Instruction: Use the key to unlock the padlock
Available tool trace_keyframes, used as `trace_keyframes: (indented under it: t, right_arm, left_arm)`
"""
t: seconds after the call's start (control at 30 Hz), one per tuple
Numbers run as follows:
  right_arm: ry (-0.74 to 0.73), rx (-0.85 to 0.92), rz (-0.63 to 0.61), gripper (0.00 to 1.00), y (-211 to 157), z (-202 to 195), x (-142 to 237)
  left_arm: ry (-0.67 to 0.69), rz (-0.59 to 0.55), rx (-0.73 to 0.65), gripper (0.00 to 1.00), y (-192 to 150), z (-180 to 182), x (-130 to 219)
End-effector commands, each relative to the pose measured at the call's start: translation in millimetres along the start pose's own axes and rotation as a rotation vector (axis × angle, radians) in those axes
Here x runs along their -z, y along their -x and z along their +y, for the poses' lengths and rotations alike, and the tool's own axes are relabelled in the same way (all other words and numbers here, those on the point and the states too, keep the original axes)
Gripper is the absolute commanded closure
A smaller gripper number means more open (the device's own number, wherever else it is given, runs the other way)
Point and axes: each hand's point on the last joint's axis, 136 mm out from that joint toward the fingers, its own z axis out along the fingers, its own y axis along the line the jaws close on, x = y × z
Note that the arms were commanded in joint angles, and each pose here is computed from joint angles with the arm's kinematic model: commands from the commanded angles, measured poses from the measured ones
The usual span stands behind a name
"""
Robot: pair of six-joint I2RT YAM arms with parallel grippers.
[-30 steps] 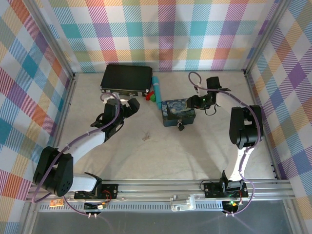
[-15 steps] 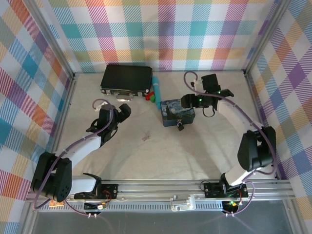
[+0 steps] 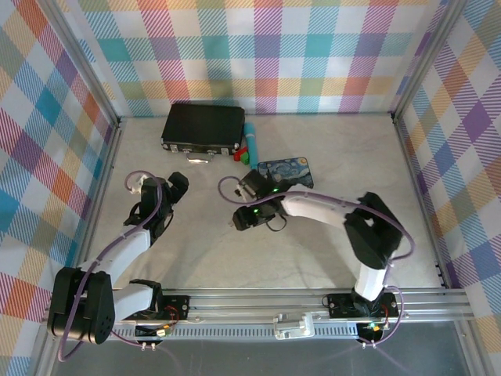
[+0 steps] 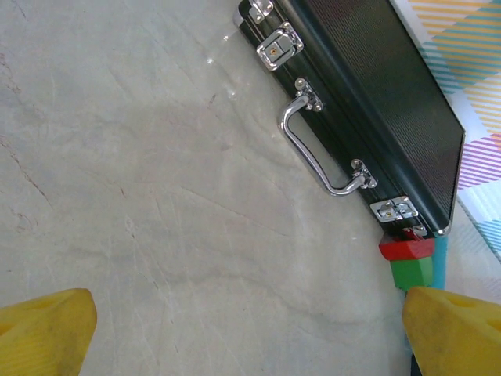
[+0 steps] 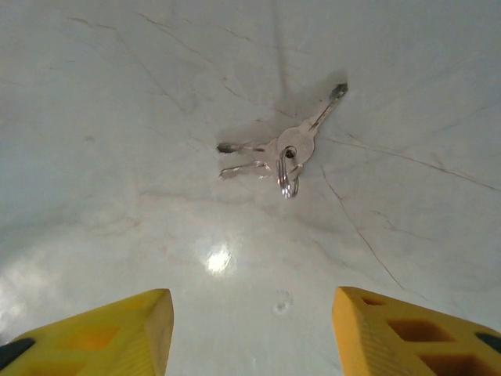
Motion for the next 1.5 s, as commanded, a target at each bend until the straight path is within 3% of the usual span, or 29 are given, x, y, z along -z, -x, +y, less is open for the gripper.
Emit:
trace_keyframes:
  t: [0.0, 0.17, 0.33, 0.7, 0.93, 1.0, 1.2, 1.47]
  right_arm:
    - [-0.137, -0.095, -0.084, 0.44, 26, -7, -11]
    - [-0.232, -0.125, -0.143, 0.45, 37, -14, -30]
    - [-0.271, -0.159, -0.17, 0.55, 43, -22, -42]
    - [-0.284, -0.172, -0.096, 0.67, 16, -24, -60]
    - [-0.301, -0.134, -0.08, 0.91, 7, -31, -61]
    - [-0.281, -0.118, -0.078, 1.0, 8, -28, -61]
    - [-0.207, -0.036, -0.091, 1.0, 3, -25, -51]
    - [0.189, 0.111, -0.21, 1.0, 29, -4, 21]
  left_arm:
    - [0.02, 0.014, 0.003, 0.0, -4, 9, 2]
    - [0.016, 0.016, -0.033, 0.0, -3, 8, 5]
    - [0.013, 0.012, -0.057, 0.0, -1, 6, 8]
    - [0.017, -0.006, -0.068, 0.0, 2, 10, 18]
    - [-0.003, 0.005, -0.065, 0.01, 1, 5, 18]
    - [-0.013, 0.013, -0.068, 0.01, 1, 2, 17]
    - [-0.042, 0.028, -0.093, 0.0, 6, -11, 23]
    - [-0.29, 0.141, -0.08, 0.01, -7, -63, 33]
